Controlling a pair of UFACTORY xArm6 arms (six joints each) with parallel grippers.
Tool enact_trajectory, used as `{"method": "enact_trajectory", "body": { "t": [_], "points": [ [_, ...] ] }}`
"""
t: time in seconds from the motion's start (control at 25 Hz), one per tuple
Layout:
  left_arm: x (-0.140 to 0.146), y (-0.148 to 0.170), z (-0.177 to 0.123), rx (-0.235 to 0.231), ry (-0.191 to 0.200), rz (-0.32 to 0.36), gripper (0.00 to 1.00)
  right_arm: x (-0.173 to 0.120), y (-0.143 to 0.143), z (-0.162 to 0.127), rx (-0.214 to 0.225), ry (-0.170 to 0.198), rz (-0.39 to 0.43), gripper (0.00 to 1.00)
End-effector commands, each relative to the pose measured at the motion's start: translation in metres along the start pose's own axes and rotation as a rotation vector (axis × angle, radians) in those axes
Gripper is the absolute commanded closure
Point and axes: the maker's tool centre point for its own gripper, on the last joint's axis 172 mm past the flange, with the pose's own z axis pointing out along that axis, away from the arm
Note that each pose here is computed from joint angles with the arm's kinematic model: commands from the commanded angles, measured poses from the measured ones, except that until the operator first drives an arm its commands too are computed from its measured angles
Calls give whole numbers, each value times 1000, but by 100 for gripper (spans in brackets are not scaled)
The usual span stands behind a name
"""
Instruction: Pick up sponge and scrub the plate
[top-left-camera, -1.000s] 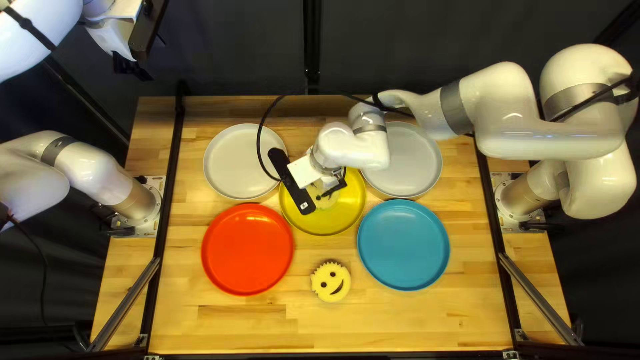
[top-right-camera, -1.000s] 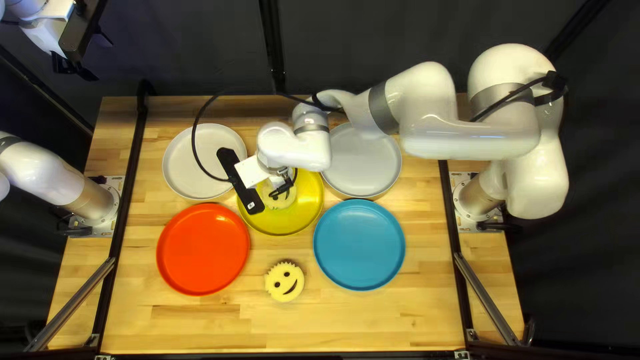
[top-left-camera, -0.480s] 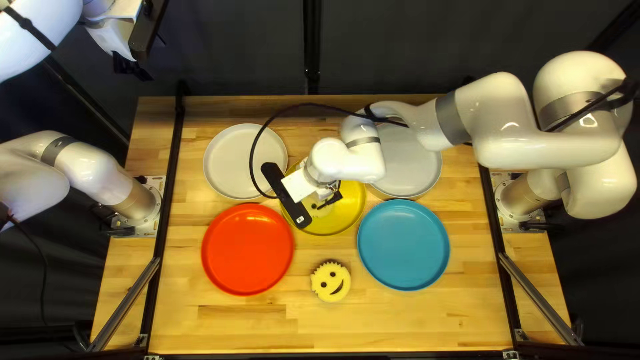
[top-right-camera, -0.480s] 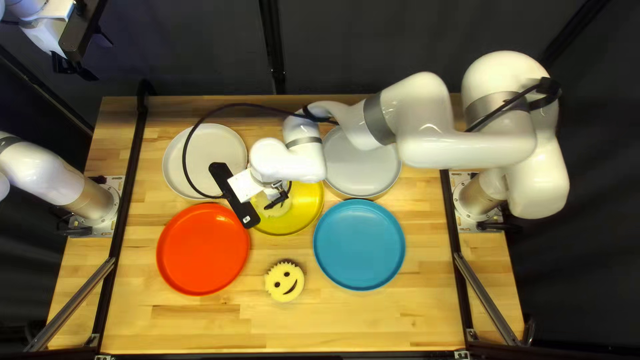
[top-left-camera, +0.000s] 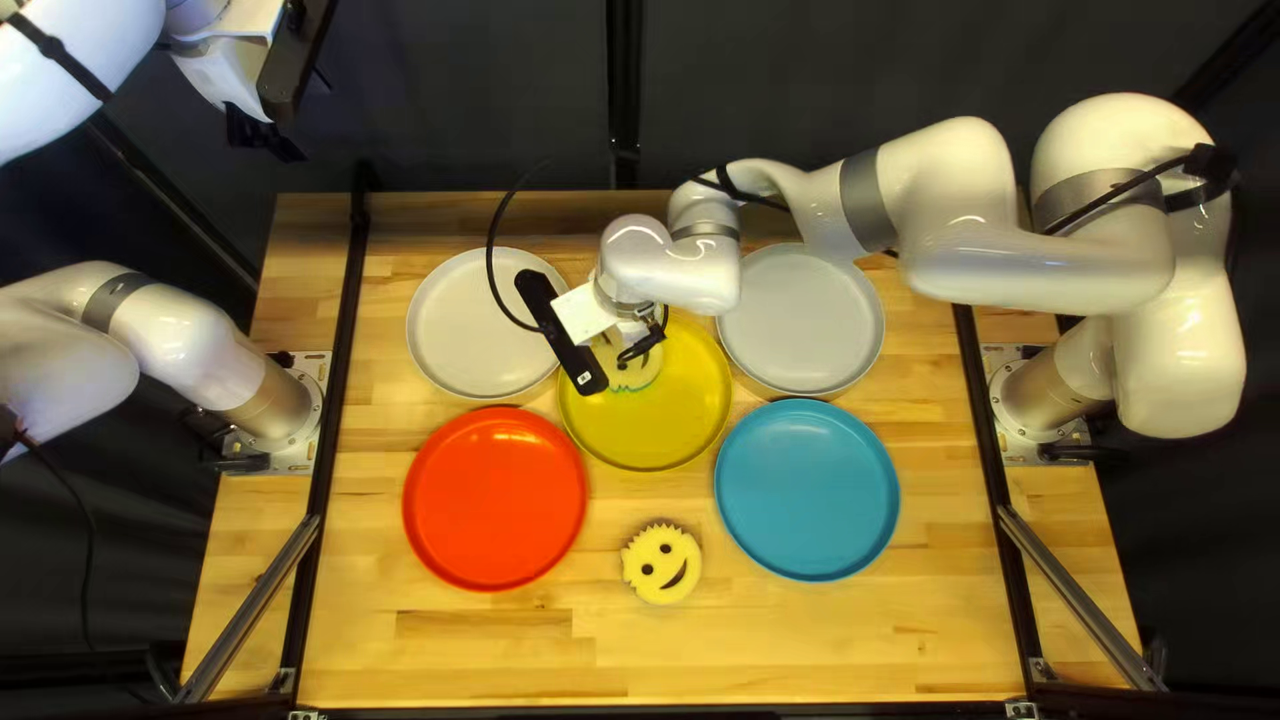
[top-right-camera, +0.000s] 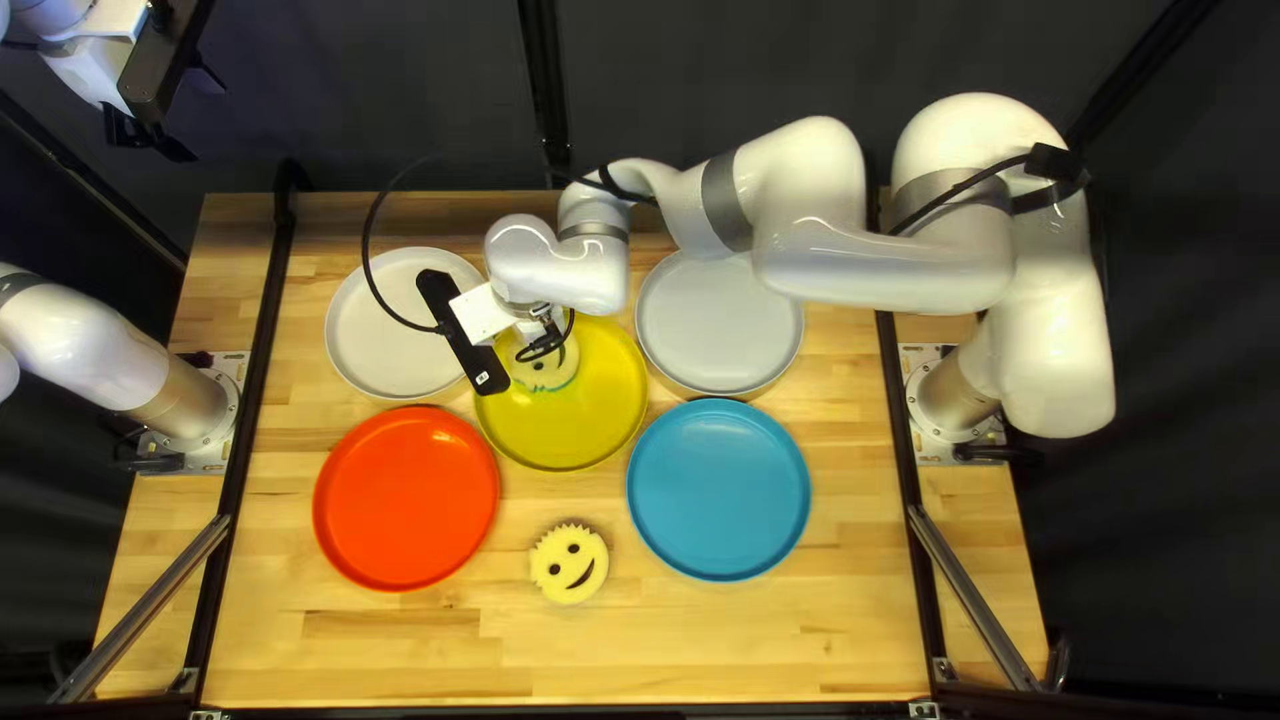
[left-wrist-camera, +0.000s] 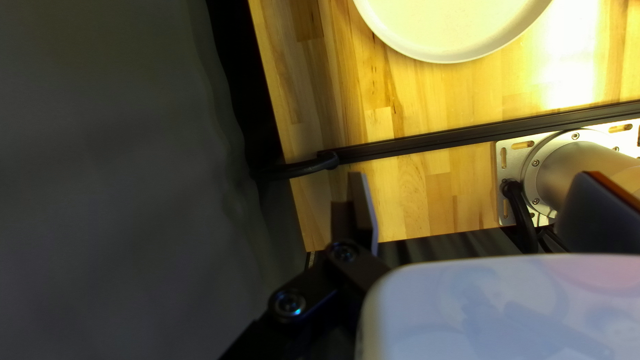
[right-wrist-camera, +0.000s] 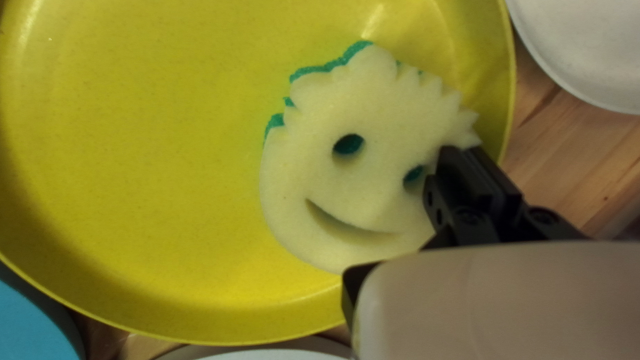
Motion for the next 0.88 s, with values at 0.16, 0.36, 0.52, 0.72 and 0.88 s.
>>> {"method": "enact_trajectory", "body": {
  "t": [0.16,0.36,0.52,0.72,0.88],
  "points": [
    [0,0,0,0,0,0,0,18,-15,-2,-7,6,-24,100],
    [0,0,0,0,0,0,0,31,-36,-9,-24,12,-49,100],
    [0,0,0,0,0,0,0,43,-56,-15,-38,19,-69,100],
    [0,0,0,0,0,0,0,48,-60,-14,-45,19,-84,100],
    [0,0,0,0,0,0,0,39,-37,-5,-39,10,-71,100]
  ]
}}
